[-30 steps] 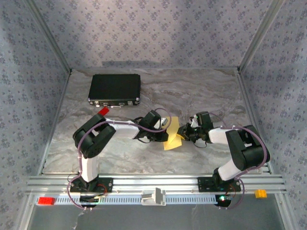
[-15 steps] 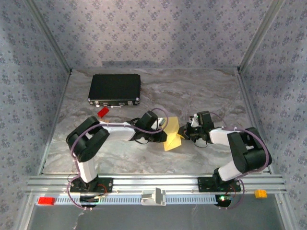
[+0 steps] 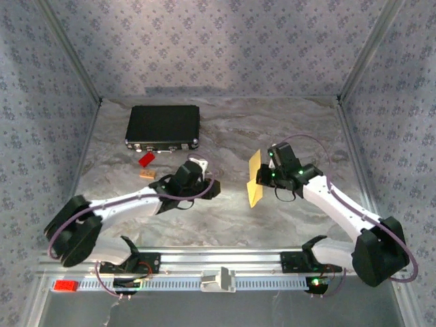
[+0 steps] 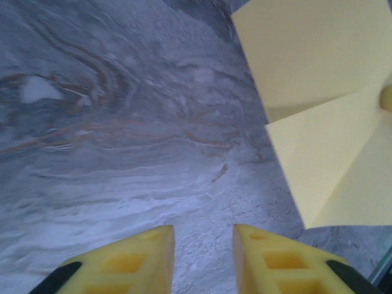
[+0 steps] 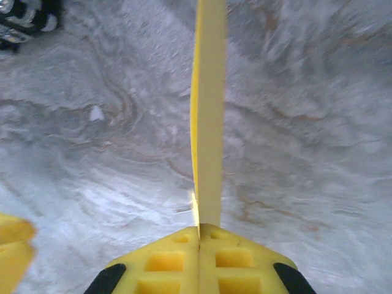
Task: Fold a paper plane with a square sheet of paper (pick it up from the middle)
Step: Turn over the paper at the center of the table.
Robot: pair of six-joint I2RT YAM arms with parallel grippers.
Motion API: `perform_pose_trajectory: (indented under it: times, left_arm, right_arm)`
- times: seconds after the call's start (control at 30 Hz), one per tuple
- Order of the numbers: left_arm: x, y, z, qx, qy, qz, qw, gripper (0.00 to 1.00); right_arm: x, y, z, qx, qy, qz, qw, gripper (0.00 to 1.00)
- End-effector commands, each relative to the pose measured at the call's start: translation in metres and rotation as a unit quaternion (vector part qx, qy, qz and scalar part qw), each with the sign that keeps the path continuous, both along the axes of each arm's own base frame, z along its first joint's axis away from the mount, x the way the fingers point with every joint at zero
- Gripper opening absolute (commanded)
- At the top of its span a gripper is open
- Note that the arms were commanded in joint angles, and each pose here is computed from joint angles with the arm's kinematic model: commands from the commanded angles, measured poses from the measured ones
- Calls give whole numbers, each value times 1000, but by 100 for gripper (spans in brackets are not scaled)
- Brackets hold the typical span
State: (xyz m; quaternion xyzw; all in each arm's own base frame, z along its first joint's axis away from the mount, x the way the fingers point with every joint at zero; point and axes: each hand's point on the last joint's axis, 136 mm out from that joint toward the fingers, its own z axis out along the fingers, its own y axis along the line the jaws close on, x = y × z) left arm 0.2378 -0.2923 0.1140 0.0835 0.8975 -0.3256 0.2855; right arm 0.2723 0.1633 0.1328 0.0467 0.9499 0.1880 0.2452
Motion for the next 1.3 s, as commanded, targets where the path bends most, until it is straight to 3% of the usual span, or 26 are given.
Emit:
perform_pose_trajectory:
  times: [0.0, 0.17, 0.3, 0.47, 0.63, 0.83, 0.97, 1.17, 1.27]
  left_arm:
    - [6, 34, 4, 26, -27, 54, 998, 38]
    - [2, 69, 7, 36, -37, 94, 994, 49]
    - [2, 96, 14, 36, -47, 132, 989, 52]
    - [0, 132, 23, 26, -68, 198, 978, 54]
    - [-5, 153, 30, 22, -81, 227, 970, 57]
    - [-8, 165, 29, 44, -71, 243, 966, 57]
    - [-8, 152, 30, 36, -67, 211, 975, 59]
    - [-5, 111, 19, 48, -19, 122, 991, 59]
    - [-1, 88, 12, 39, 12, 89, 995, 53]
  right_arm:
    - [-14, -55, 1, -199, 2, -37, 979, 5]
    - [-9, -63, 16, -339, -27, -39, 939, 4]
    - [-5, -51, 20, -421, -50, -40, 905, 4]
    - [-2, -15, -12, -456, -32, 0, 890, 4]
    - [1, 40, -41, -443, -19, 54, 895, 4]
    - [-9, 110, -74, -319, 19, 119, 940, 9]
    - [-12, 144, -74, -193, 43, 151, 969, 20]
    - [-10, 143, -43, -52, 31, 155, 986, 41]
    - [-8, 124, -34, 33, 35, 134, 990, 41]
